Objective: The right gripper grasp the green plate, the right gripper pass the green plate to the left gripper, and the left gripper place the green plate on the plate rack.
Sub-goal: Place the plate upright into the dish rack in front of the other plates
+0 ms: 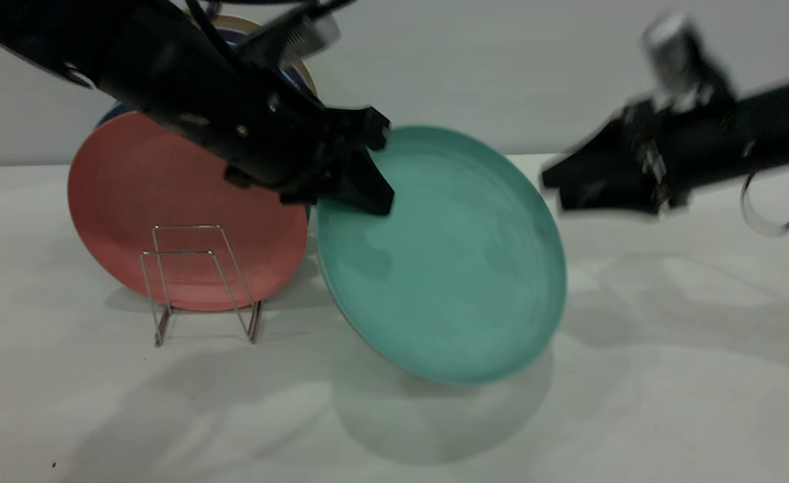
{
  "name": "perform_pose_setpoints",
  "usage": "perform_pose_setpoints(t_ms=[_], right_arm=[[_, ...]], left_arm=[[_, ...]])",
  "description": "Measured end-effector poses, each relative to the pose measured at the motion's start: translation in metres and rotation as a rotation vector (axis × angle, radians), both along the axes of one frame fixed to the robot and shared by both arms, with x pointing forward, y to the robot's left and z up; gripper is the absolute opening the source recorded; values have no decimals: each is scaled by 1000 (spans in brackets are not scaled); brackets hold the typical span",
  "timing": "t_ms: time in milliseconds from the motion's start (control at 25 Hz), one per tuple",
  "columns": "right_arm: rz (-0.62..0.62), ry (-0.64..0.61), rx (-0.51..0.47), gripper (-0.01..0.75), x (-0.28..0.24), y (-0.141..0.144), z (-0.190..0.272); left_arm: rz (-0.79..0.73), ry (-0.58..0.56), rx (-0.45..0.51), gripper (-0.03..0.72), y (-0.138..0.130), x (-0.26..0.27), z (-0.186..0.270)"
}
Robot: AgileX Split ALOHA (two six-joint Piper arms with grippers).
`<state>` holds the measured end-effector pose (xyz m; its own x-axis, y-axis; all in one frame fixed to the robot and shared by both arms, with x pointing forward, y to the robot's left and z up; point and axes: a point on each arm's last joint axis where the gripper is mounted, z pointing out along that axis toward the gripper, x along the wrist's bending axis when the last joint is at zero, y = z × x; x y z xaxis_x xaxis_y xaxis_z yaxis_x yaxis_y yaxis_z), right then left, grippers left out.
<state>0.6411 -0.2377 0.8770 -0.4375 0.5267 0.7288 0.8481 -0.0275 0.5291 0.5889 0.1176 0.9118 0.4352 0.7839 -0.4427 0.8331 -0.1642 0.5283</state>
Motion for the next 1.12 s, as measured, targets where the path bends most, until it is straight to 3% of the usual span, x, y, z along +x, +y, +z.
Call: perform_pose_setpoints(t_ms=[120,200,320,560,760,960,1120], right_arm=[[-64,-94,15,620,1,-23,52],[-81,-147,35,643,-5,-37,89],[-65,-200,11,622,-25,-51,140],[-17,-213,-196,515,-81,-53,212],[-39,-182,-310,485,-129,-47,241],[-60,-144,-365,483,-189,-39,235],[-70,-128,-400,483,-237,-32,221]], left_arm=[[-12,-60,10,104,12,5,11],[-45,-114,14,104,22,8,22],[-140,-253,33,104,39,8,50],[-334,-586,134,104,81,1,110],[-431,-745,302,104,118,-5,132],[-555,-765,427,104,150,-6,140],[-696,-777,544,104,159,-5,150]])
